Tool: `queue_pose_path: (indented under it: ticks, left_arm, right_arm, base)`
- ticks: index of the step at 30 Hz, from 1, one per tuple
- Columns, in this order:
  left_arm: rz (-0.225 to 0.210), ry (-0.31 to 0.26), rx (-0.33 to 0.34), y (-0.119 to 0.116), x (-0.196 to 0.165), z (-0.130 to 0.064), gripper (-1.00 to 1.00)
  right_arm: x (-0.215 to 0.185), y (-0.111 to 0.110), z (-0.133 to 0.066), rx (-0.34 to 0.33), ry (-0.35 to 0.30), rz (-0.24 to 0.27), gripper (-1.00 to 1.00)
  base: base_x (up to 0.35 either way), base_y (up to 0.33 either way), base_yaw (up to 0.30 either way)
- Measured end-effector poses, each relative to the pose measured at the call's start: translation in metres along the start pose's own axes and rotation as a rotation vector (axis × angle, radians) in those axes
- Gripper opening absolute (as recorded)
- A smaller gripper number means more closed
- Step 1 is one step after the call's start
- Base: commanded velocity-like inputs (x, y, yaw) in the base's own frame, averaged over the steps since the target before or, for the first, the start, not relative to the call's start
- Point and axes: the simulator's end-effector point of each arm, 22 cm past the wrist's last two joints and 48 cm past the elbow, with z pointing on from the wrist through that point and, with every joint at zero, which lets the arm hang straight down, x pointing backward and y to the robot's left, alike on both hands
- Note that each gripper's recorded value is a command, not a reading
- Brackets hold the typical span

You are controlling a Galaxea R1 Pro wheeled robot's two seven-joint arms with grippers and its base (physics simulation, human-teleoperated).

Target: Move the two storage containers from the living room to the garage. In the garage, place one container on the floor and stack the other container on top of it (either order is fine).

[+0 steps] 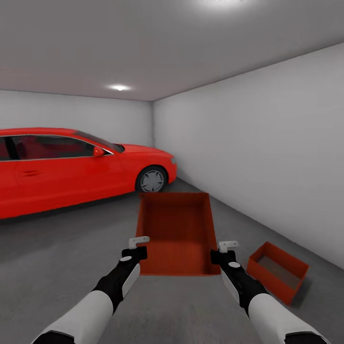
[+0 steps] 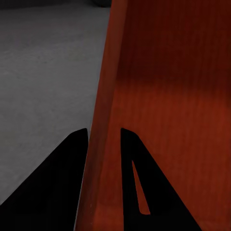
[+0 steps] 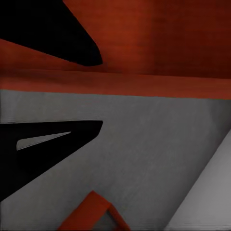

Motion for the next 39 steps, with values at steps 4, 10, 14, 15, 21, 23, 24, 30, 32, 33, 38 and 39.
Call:
queue_pose_path:
  ticks: [4, 10, 14, 15, 21, 23, 24, 30, 32, 33, 38, 39]
  left_arm:
    - [0.000, 0.000, 0.000, 0.0000, 0.0000, 0.0000, -1.00]
    - [0.000, 0.000, -0.001, -0.0007, 0.0001, -0.0002, -1.00]
    - [0.000, 0.000, 0.000, -0.0007, 0.0000, -0.0002, -1.00]
    - [0.000, 0.000, 0.000, -0.0007, 0.0000, -0.0002, -1.00]
    - [0.000, 0.000, -0.001, -0.0008, 0.0001, -0.0002, -1.00]
    - [0.000, -0.001, 0.000, -0.0007, -0.0001, -0.0002, -1.00]
    - [0.000, 0.000, 0.000, -0.0007, -0.0001, -0.0002, -1.00]
    - [0.000, 0.000, 0.000, -0.0007, 0.0000, -0.0002, -1.00]
    - [0.000, -0.002, 0.000, -0.0006, -0.0003, -0.0002, -1.00]
    - [0.000, -0.001, 0.000, -0.0005, -0.0003, -0.0001, -1.00]
    - [0.000, -0.002, 0.000, -0.0001, -0.0005, 0.0000, -1.00]
    - [0.000, -0.002, 0.000, -0.0002, -0.0004, 0.0000, -1.00]
  right_arm:
    - [0.0000, 0.0000, 0.0000, 0.000, 0.000, 0.000, -1.00]
    - [0.0001, -0.0007, 0.0001, 0.000, 0.000, 0.000, -1.00]
    - [-0.0001, -0.0007, 0.0001, 0.000, 0.000, 0.000, -1.00]
    - [-0.0001, -0.0008, 0.0001, 0.000, 0.000, 0.000, -1.00]
    - [0.0000, -0.0008, 0.0001, -0.001, 0.000, 0.000, -1.00]
    - [-0.0002, -0.0008, 0.0001, 0.000, -0.001, 0.000, -1.00]
    - [-0.0002, -0.0007, 0.0001, 0.000, 0.000, 0.000, -1.00]
    - [-0.0001, -0.0007, 0.0001, 0.000, 0.000, 0.000, -1.00]
    - [-0.0004, -0.0006, 0.0001, 0.000, -0.001, 0.000, -1.00]
    - [-0.0003, -0.0005, 0.0001, 0.000, -0.001, 0.000, -1.00]
    - [-0.0006, -0.0001, 0.0000, 0.000, -0.002, 0.000, -1.00]
    - [-0.0006, -0.0002, 0.0000, 0.000, -0.002, 0.000, -1.00]
  base:
    - [0.000, 0.000, -0.287]
    - [0.000, 0.000, -0.287]
    - [0.000, 0.000, -0.287]
    - [0.000, 0.000, -0.287]
    - [0.000, 0.000, -0.287]
    - [0.000, 0.000, -0.287]
    - [0.000, 0.000, -0.287]
    - [0.000, 0.000, -0.287]
    - [0.000, 0.000, -0.287]
    - [0.000, 0.000, -0.287]
    - [0.000, 0.000, -0.287]
    - [0.000, 0.000, -0.287]
